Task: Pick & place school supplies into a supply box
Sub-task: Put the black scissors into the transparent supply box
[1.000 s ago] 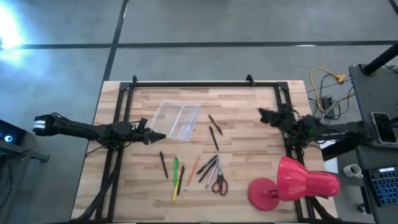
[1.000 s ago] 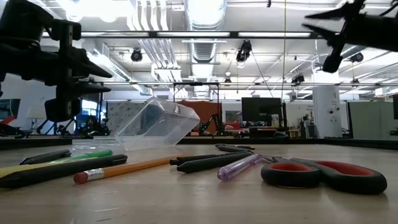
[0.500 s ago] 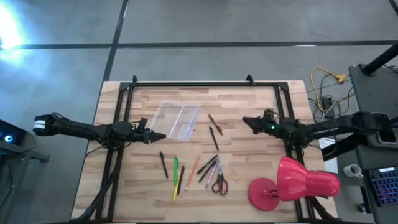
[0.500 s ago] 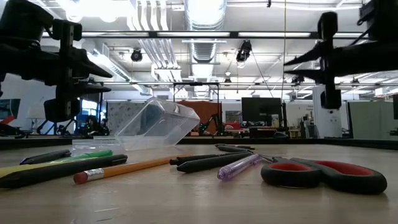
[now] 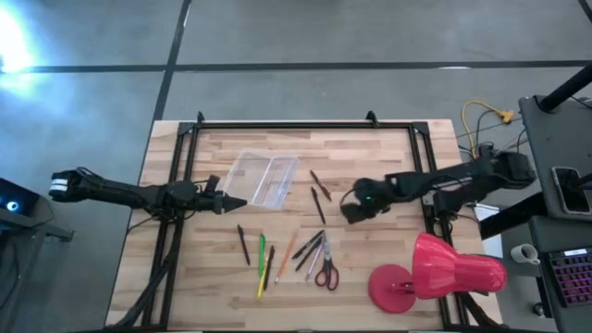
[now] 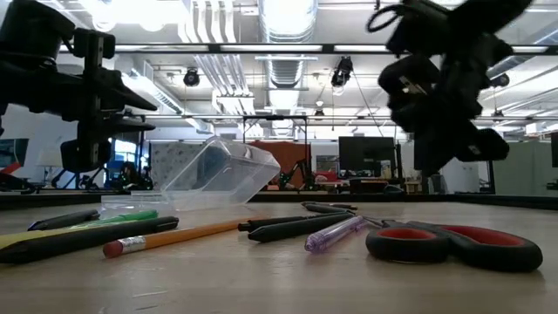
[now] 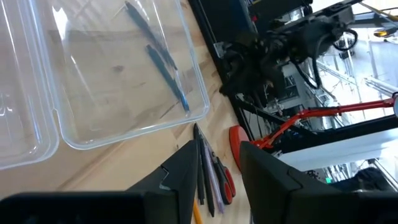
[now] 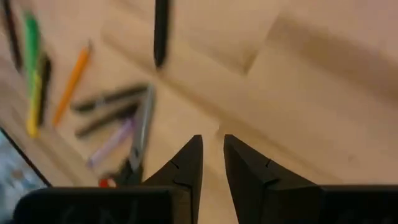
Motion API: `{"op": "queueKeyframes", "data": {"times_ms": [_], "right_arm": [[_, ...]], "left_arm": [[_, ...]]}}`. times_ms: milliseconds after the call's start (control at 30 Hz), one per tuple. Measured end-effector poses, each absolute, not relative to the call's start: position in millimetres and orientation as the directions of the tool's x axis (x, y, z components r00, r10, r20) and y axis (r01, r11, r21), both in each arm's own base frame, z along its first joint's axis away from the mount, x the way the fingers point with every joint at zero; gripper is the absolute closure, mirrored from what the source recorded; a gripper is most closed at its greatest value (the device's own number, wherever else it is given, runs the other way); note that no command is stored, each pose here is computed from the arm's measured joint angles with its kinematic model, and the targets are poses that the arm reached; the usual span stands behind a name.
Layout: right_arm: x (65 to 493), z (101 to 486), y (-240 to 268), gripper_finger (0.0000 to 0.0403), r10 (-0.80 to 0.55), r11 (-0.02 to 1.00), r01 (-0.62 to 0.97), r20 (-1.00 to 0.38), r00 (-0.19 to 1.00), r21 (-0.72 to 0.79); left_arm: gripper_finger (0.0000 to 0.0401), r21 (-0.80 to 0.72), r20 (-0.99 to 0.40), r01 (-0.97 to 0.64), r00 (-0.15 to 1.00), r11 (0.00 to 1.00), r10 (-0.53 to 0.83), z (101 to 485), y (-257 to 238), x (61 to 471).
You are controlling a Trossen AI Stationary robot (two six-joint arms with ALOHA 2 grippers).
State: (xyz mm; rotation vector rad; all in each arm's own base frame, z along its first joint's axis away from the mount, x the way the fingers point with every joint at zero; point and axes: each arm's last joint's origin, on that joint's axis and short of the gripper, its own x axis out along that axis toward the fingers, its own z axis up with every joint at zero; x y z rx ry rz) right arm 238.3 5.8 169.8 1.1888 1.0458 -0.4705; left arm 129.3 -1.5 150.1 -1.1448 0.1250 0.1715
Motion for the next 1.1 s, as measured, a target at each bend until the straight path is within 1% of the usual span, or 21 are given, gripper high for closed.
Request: {"op": "queueKeyframes", "data": {"times_ms": [100, 200, 367, 467, 600, 700, 800, 933, 1000, 1100], "right_arm": [[260.9, 173.5, 14.5, 0.0334, 0.252, 0.399, 0.756, -0.855, 0.454, 0.519], [279.8, 171.4, 23.7, 0.0314, 0.266, 0.419, 0.754, -0.862, 0.432, 0.507], [300.2, 160.6, 46.0, 0.0267, 0.292, 0.408, 0.787, -0.883, 0.368, 0.463], [307.7, 157.7, 64.8, 0.0240, 0.311, 0.374, 0.813, -0.886, 0.343, 0.446], [317.9, 162.8, 90.7, 0.0212, 0.323, 0.300, 0.845, -0.880, 0.348, 0.444], [325.6, 165.2, 108.9, 0.0200, 0.327, 0.247, 0.865, -0.877, 0.351, 0.438], [335.3, 164.8, 126.6, 0.0193, 0.337, 0.195, 0.886, -0.877, 0.343, 0.422], [344.0, 155.3, 146.6, 0.0191, 0.317, 0.143, 0.943, -0.916, 0.245, 0.302], [349.3, 154.0, 155.3, 0.0191, 0.306, 0.127, 0.959, -0.930, 0.205, 0.253], [357.2, 153.2, 165.7, 0.0191, 0.283, 0.136, 0.971, -0.947, 0.150, 0.195]], "left_arm": [[0.0297, -0.894, -0.186, -0.199, 0.980, 0.402, 0.072, 150.0, -1.5, 129.3], [0.0297, -0.893, -0.188, -0.200, 0.980, 0.402, 0.070, 149.5, -1.6, 129.1], [0.0297, -0.893, -0.188, -0.199, 0.980, 0.403, 0.067, 149.5, -2.0, 129.1], [0.0297, -0.892, -0.197, -0.202, 0.979, 0.404, 0.054, 148.4, -2.3, 128.9], [0.0297, -0.869, -0.250, -0.222, 0.968, 0.443, -0.005, 143.4, -4.0, 127.8], [0.0297, -0.852, -0.296, -0.242, 0.954, 0.464, -0.046, 138.9, -5.2, 126.5], [0.0297, -0.824, -0.333, -0.251, 0.940, 0.508, -0.075, 135.3, -6.0, 125.3], [0.0297, -0.787, -0.364, -0.253, 0.927, 0.562, -0.092, 132.3, -6.5, 124.2], [0.0297, -0.781, -0.367, -0.251, 0.925, 0.572, -0.095, 132.0, -6.6, 124.1], [0.0297, -0.778, -0.371, -0.253, 0.924, 0.575, -0.095, 131.5, -6.6, 124.2]]}}
